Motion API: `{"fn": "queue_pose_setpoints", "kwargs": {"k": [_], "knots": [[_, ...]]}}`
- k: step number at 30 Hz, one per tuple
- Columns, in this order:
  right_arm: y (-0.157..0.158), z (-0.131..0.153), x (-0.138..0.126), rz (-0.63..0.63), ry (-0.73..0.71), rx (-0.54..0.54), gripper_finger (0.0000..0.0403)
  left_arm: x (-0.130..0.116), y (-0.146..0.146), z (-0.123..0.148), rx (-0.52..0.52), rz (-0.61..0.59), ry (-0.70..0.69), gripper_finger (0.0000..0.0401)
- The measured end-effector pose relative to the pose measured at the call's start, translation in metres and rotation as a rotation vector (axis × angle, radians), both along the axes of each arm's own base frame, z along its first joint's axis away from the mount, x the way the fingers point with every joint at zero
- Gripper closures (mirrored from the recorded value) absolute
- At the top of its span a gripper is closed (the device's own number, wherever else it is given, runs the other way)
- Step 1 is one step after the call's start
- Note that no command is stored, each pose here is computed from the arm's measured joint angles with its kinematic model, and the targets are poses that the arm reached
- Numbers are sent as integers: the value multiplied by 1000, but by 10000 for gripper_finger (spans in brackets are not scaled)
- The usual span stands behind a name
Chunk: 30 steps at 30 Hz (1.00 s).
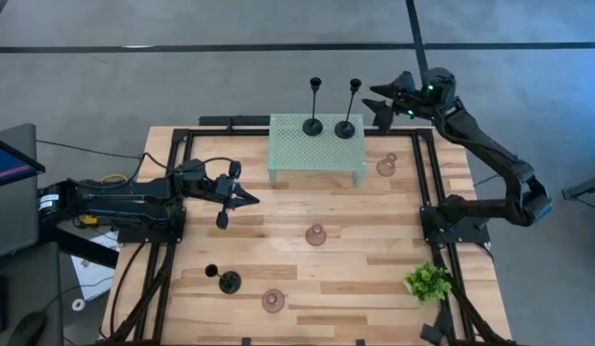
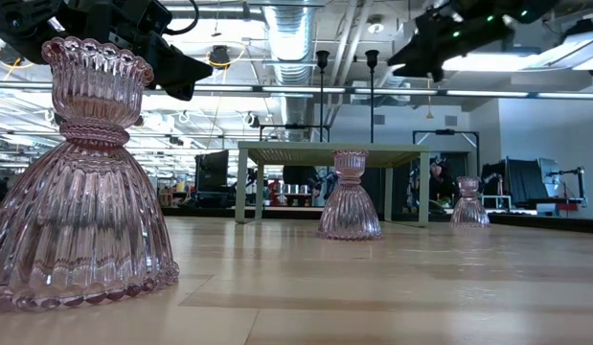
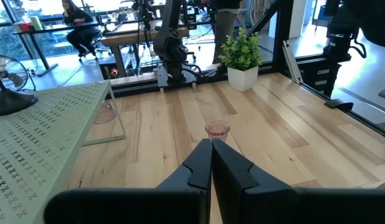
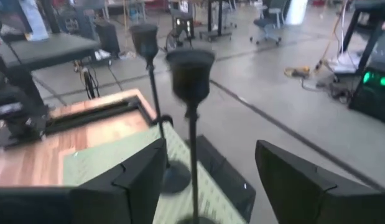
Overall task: Pick & Place candle stick holders
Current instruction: Put the black candle holder on the shelf
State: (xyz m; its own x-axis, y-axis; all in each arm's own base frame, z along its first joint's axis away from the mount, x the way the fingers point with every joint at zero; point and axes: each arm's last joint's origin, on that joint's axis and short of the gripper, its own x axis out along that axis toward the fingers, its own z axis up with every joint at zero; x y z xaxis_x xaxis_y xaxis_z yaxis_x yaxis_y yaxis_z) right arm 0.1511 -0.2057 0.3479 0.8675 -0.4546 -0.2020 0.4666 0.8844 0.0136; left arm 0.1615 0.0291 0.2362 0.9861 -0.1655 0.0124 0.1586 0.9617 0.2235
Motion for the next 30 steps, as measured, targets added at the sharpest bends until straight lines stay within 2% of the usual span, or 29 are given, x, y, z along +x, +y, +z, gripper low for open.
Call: {"fn": "queue_pose_setpoints", "kwargs": {"k": [7,13,18,22,25,30], "knots": [[33,4,-22,3,81,104,196,0,0,0,0,0,0,390],[59,-5,-21,83,178,232,238,0,0,0,0,0,0,390],[76,-17,-4,204,248,289,274,0,0,0,-5,0,1,390],[89,-32,16,317,298,311,295,0,0,0,-81,-1,14,390],[101,-43,31,405,324,311,305,0,0,0,-122,-2,21,390],[120,-58,58,538,340,285,314,-1,0,1,-125,-3,17,390]]}}
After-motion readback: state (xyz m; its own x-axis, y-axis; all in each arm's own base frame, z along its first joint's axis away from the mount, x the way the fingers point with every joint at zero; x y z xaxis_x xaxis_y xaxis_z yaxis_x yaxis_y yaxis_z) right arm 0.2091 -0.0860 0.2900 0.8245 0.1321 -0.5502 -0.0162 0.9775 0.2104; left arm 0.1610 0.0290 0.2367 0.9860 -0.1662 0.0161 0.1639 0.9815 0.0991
